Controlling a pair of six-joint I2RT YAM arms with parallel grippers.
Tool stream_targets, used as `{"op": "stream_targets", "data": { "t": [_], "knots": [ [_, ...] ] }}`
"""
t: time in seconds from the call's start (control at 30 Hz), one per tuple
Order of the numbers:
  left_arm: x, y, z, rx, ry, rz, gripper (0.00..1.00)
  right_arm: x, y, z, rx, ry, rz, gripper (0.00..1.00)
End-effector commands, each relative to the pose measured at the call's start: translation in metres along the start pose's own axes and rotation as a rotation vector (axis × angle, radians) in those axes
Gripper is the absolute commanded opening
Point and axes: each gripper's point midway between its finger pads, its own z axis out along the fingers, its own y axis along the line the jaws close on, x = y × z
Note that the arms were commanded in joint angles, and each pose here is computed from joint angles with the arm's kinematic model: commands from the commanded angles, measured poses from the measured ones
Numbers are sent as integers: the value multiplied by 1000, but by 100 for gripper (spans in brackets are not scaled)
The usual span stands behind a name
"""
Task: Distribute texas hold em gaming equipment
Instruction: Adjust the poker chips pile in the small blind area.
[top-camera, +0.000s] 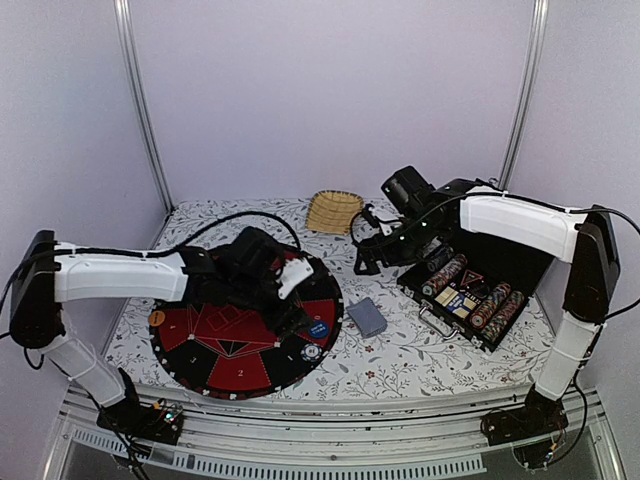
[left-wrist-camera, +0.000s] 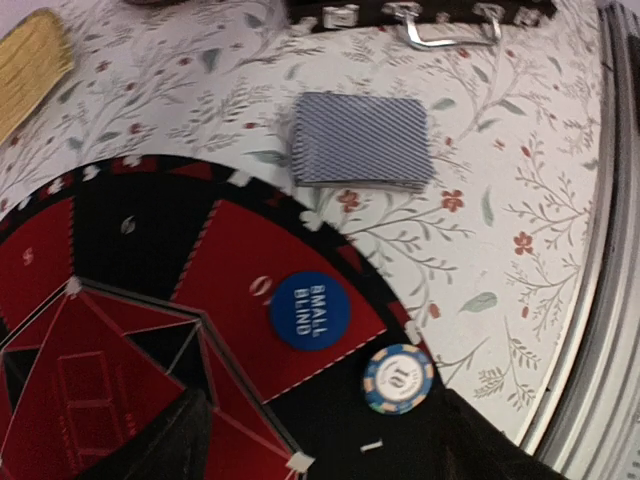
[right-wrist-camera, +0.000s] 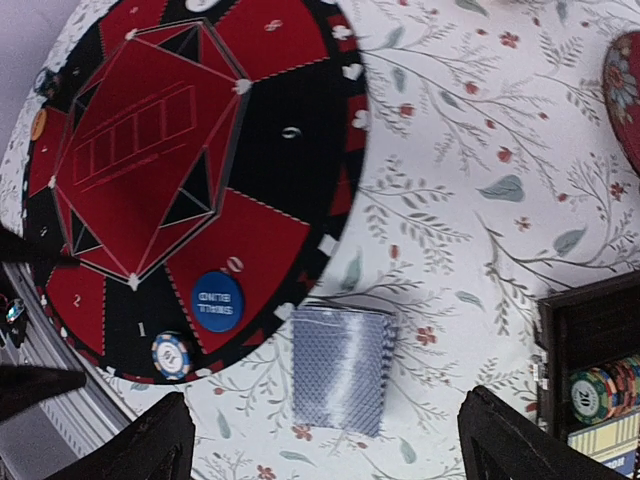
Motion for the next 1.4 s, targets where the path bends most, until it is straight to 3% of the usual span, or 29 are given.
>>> {"op": "stream_targets", "data": {
  "t": [0.0, 0.2, 0.37, 0.67, 0.93, 1.17, 1.37],
  "knots": [
    [13, 58, -40, -91, 23, -233, 77, 6, 36, 12, 24, 11, -37, 94],
    [49, 159, -104, -365, -35, -591, 88, 41, 102, 57, 3, 86, -146, 98],
    [67, 202, -133, -474, -99, -691, 89, 79, 138, 101, 35, 222, -237, 99],
    [68, 204, -132, -462, -117, -638, 89, 106, 137, 131, 112, 324, -248, 99],
    [74, 206, -134, -490, -95, -624, 89, 117, 137, 151, 148, 361, -253, 75],
    [75, 207, -133, -485, -94, -625, 89, 133, 126, 156, 233, 402, -288, 71],
    [75, 207, -133, -481, -93, -626, 89, 145, 117, 153, 309, 436, -319, 57]
  ]
}}
